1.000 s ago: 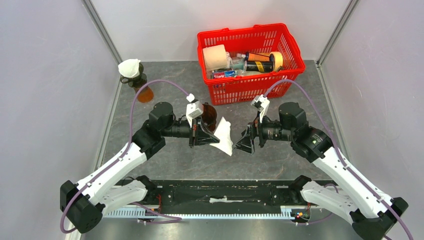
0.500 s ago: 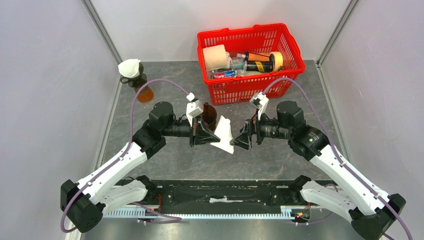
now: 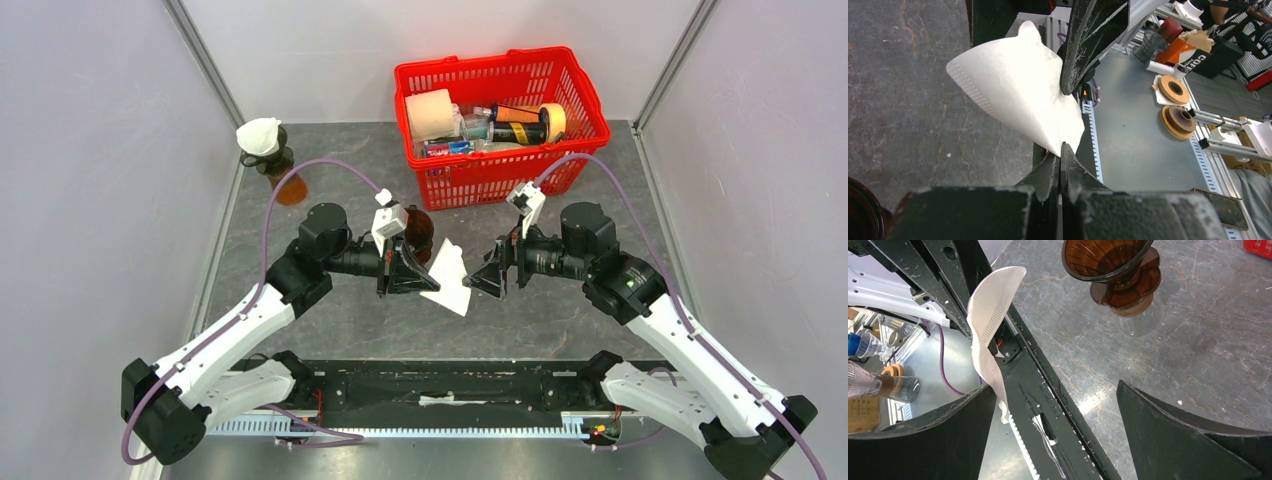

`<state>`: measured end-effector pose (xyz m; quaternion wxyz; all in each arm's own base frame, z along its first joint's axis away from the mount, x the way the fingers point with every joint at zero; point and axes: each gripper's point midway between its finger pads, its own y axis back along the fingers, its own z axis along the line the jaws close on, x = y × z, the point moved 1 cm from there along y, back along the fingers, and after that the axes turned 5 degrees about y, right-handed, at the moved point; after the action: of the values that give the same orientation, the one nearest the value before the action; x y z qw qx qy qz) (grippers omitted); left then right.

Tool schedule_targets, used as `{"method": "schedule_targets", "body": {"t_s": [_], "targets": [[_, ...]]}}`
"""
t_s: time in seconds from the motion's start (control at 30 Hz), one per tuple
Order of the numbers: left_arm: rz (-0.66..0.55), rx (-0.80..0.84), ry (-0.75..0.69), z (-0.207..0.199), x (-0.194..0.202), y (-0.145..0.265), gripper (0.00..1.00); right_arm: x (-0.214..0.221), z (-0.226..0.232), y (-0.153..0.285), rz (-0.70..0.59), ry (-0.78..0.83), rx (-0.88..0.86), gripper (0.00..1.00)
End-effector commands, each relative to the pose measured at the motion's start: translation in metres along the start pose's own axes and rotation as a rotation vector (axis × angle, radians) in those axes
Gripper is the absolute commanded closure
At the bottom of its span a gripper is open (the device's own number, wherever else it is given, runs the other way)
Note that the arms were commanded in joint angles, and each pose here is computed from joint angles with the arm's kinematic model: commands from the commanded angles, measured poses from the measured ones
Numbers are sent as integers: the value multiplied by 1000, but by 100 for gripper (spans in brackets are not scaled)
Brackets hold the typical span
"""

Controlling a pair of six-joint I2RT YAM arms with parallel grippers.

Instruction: Place the coffee filter in the dripper

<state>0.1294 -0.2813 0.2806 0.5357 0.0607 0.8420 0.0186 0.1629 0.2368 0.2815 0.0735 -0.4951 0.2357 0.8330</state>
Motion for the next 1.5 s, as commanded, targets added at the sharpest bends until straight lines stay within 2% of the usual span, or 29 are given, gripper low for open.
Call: {"method": "schedule_targets", "body": {"t_s": [0.0,0.3,0.5,0.67,1.23,1.47], "targets": [[-16,22,-59,-3,-7,0,98,-18,13,8,-42,34,-34,3],[-20,13,-56,-1,-9,-1,98,-21,22,22,-73,79,-48,3],[-23,8,-56,-1,-9,-1,98,-16,15,16,-41,63,-24,3],[-26,-1,-52,1,-11,-1,98,-13,22,12,-13,56,-87,3],[-23,13,-49,0,-11,-2,98,-20,19,1,-33,27,-92,3],[-21,52,-65,-9,-9,0,98,-20,-10,0,-43,-5,87,5]]}}
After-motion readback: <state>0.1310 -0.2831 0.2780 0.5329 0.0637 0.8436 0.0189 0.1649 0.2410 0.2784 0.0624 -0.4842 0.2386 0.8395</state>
